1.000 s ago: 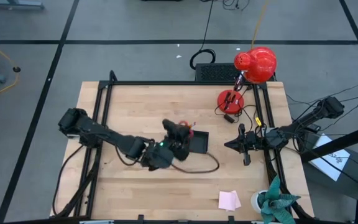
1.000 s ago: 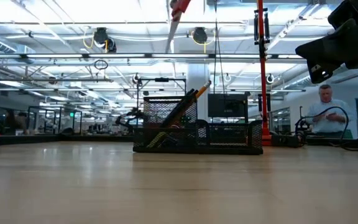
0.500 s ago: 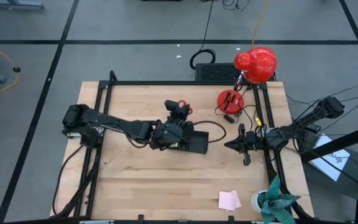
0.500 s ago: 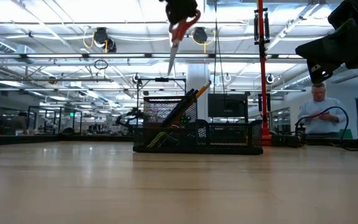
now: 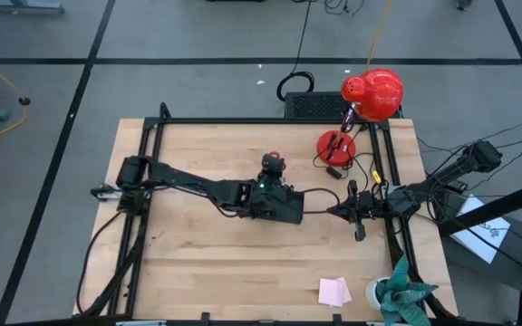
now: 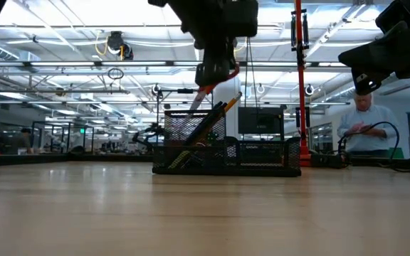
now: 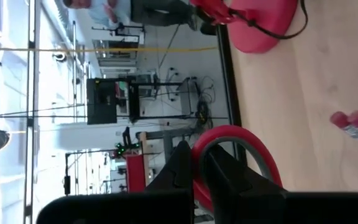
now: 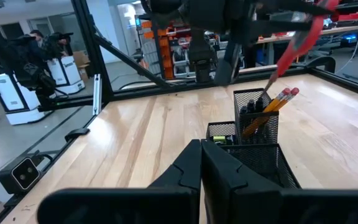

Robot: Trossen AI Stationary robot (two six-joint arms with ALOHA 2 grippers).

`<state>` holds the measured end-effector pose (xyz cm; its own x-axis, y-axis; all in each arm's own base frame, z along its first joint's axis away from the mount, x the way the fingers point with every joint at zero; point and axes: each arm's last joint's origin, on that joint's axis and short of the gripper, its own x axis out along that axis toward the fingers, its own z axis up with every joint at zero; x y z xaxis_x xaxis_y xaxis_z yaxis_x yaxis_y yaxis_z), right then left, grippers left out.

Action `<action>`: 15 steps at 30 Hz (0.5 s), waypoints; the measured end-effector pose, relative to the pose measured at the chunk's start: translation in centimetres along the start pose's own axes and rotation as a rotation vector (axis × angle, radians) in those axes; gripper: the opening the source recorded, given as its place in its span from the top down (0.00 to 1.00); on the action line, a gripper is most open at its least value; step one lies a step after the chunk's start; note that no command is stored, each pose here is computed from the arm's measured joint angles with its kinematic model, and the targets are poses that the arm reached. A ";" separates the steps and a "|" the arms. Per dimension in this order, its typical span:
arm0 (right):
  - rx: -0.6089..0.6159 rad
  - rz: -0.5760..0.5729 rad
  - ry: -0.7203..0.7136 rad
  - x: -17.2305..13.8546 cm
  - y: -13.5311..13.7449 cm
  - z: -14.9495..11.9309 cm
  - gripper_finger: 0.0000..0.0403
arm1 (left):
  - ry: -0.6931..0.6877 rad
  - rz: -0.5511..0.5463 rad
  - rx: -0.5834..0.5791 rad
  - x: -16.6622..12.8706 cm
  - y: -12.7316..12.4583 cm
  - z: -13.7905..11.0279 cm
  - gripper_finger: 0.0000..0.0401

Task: Pick and place office supplies into organizer
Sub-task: Put the scissors into the desk organizer

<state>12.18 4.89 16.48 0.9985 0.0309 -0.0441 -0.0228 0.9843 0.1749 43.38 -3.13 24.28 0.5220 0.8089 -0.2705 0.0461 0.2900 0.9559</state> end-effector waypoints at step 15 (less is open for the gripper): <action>0.001 -0.004 0.004 0.0 0.0 0.0 0.99 | 0.086 -0.002 -0.021 0.4 -3.5 0.3 0.97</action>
<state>12.18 4.89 16.43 0.9984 0.0280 -0.0482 -0.0191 0.9843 0.1757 43.70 -3.93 20.82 0.4464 0.8491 -0.2825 0.0287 0.3019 0.9529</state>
